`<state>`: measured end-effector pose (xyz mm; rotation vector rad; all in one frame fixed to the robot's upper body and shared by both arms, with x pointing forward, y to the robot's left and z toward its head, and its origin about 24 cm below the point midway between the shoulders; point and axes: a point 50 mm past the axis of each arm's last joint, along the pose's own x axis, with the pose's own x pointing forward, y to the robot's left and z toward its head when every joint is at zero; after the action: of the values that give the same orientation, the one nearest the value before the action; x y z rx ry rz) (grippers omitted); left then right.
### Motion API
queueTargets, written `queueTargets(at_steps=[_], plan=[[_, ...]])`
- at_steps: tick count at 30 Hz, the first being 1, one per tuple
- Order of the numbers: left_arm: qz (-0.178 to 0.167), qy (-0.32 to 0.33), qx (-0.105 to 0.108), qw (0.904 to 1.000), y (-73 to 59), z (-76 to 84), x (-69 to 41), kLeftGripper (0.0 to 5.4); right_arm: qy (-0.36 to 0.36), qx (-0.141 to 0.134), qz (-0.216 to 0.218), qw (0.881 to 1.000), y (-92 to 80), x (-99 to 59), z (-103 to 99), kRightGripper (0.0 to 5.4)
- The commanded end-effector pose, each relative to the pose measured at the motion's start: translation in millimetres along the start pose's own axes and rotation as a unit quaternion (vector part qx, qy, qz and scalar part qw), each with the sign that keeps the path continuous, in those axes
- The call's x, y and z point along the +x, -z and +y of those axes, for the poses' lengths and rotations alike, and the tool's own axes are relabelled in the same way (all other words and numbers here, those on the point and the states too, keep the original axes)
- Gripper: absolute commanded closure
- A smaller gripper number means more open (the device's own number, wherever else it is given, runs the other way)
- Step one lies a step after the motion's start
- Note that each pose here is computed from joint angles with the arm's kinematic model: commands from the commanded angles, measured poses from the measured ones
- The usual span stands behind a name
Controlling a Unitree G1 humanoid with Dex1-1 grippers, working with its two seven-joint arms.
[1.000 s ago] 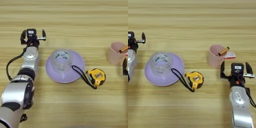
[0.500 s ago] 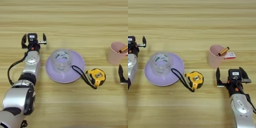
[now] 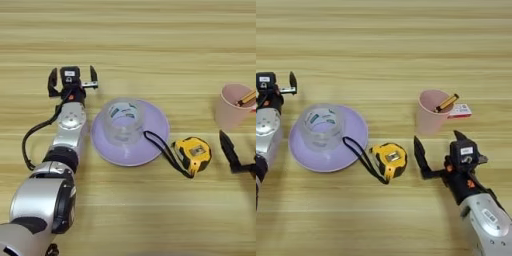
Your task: Move the objects on the table
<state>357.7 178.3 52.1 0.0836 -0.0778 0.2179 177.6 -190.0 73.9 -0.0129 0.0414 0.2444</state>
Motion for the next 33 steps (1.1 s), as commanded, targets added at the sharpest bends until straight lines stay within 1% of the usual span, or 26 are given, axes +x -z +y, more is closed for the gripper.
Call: queueTargets(at_steps=[1, 10, 13, 17, 19, 22, 24, 25, 29, 33], plan=[[0.004, -0.006, 0.001, 1.0, 2.0, 1.7, -1.6, 0.01, -0.041, 0.0, -0.013, 0.999, -3.7, 0.2, 13, 0.0], [0.0, -0.02, -0.001, 0.9998, -0.1, 10.2, -0.1, 0.01, -0.094, -0.007, -0.016, 0.995, 0.5, 5.1, 35, 0.0], [-0.002, -0.022, -0.003, 0.9997, -0.4, 11.9, -0.2, 0.01, -0.1, -0.021, -0.004, 0.995, 7.3, 7.5, 40, 0.0], [-0.003, -0.023, -0.005, 0.9997, -0.6, 11.2, -0.8, 0.01, -0.108, -0.025, 0.015, 0.994, 16.4, 9.4, 44, 0.0], [-0.003, -0.023, -0.006, 0.9997, -0.7, 10.7, -1.0, 0.01, -0.112, -0.036, 0.024, 0.993, 20.7, 10.2, 46, 0.0], [-0.003, -0.023, -0.008, 0.9997, -0.8, 9.9, -1.3, 0.01, -0.106, -0.061, 0.046, 0.991, 31.6, 14.1, 47, 0.0], [-0.004, -0.023, -0.009, 0.9997, -0.9, 9.5, -1.5, 0.01, -0.095, -0.079, 0.051, 0.991, 36.5, 17.3, 45, 0.0], [-0.004, -0.023, -0.01, 0.9997, -0.9, 9.3, -1.6, 0.01, -0.093, -0.082, 0.052, 0.991, 38.3, 18.4, 45, 0.0], [-0.004, -0.023, -0.011, 0.9997, -1.0, 8.1, -1.8, 0.01, -0.096, -0.081, 0.078, 0.989, 50.8, 22.7, 48, 0.0], [-0.004, -0.022, -0.011, 0.9997, -1.1, 7.3, -1.9, 0.01, -0.1, -0.075, 0.089, 0.988, 56.6, 26.3, 52, 0.0]])
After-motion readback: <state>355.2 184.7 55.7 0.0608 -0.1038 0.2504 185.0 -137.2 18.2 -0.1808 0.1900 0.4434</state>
